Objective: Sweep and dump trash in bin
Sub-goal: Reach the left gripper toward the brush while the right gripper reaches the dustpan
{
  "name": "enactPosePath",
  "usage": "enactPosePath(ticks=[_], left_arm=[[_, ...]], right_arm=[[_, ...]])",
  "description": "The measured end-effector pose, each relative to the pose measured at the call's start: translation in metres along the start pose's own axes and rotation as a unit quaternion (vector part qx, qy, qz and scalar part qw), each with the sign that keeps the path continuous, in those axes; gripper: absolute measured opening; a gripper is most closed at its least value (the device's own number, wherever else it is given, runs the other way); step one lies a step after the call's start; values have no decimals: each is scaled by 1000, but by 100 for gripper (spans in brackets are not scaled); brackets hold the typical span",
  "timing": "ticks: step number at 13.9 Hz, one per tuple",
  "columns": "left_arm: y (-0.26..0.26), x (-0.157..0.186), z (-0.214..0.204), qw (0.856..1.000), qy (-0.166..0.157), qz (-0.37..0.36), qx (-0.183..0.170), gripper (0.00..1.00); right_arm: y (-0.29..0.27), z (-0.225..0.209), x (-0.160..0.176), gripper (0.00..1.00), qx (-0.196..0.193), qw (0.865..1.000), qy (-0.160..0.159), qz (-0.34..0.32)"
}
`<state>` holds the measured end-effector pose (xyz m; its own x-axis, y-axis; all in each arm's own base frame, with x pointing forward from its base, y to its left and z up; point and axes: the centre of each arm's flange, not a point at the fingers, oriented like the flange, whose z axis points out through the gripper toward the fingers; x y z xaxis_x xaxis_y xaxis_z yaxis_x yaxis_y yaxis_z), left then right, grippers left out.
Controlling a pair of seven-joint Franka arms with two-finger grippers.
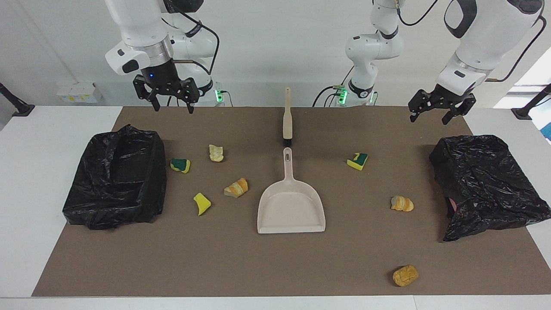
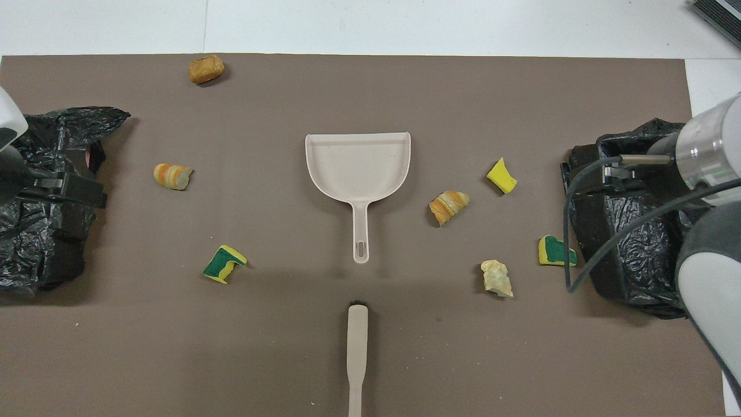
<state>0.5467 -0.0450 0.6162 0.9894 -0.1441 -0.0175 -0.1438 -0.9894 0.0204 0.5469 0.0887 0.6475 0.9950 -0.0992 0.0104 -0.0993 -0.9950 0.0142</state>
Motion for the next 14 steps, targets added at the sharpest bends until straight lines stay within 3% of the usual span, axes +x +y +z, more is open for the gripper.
enactPosePath(ticks=[6,9,14], left_arm=[[7,-6,5,1000,-9,5,0,100],[20,-17,24,999,-32,13,-11,100],[117,-53,68,997,-60,54,-11,100]], right_arm=[[1,0,0,100,0,1000,0,1],[2,0,0,100,0,1000,0,2],[-1,1,3,100,4,1000,10,0]])
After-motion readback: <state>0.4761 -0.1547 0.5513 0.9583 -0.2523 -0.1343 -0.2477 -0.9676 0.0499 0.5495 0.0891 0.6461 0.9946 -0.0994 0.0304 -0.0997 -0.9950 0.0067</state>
